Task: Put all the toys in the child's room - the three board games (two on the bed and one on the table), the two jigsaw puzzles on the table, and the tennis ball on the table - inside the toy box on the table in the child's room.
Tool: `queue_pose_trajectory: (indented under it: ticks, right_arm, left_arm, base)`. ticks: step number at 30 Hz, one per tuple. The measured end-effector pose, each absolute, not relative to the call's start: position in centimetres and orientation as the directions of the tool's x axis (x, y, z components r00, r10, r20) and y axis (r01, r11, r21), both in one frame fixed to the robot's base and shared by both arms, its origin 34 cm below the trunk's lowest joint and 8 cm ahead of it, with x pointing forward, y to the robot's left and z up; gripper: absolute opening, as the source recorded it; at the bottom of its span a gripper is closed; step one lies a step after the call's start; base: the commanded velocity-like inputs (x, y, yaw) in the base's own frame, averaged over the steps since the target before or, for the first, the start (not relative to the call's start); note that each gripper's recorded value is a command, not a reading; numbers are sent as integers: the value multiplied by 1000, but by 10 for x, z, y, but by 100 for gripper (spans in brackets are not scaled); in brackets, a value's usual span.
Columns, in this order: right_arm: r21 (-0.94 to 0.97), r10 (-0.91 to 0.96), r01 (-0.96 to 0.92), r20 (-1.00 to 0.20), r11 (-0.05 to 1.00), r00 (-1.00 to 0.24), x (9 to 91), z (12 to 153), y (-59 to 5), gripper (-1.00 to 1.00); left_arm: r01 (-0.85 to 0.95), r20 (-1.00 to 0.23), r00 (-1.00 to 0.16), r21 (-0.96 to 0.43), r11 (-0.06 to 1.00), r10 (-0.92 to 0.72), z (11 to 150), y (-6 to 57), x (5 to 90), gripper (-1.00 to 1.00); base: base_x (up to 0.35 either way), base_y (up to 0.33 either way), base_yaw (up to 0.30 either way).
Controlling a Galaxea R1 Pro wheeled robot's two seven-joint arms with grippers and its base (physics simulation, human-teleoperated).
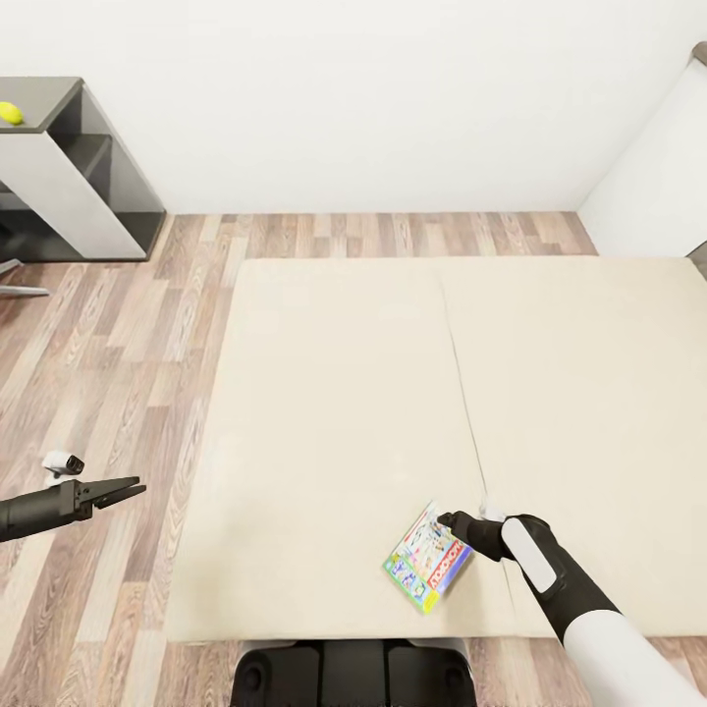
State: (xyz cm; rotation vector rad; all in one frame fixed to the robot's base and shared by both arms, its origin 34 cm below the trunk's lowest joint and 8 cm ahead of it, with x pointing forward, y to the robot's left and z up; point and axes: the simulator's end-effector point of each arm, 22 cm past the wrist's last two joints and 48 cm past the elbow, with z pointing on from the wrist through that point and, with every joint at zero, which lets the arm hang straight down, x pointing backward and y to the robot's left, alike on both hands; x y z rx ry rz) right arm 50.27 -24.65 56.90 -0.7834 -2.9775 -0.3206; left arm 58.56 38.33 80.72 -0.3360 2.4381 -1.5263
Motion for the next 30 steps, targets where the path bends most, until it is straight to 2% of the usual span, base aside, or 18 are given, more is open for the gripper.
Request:
queue_pose_trajectory:
  ticks: [30]
  right_arm:
    - [174, 475, 487, 110, 856, -873, 503, 553, -249, 100]
  left_arm:
    - [-109, -38, -946, -898, 426, -321, 784, 383, 575, 100]
  base:
    - [0, 0, 0]
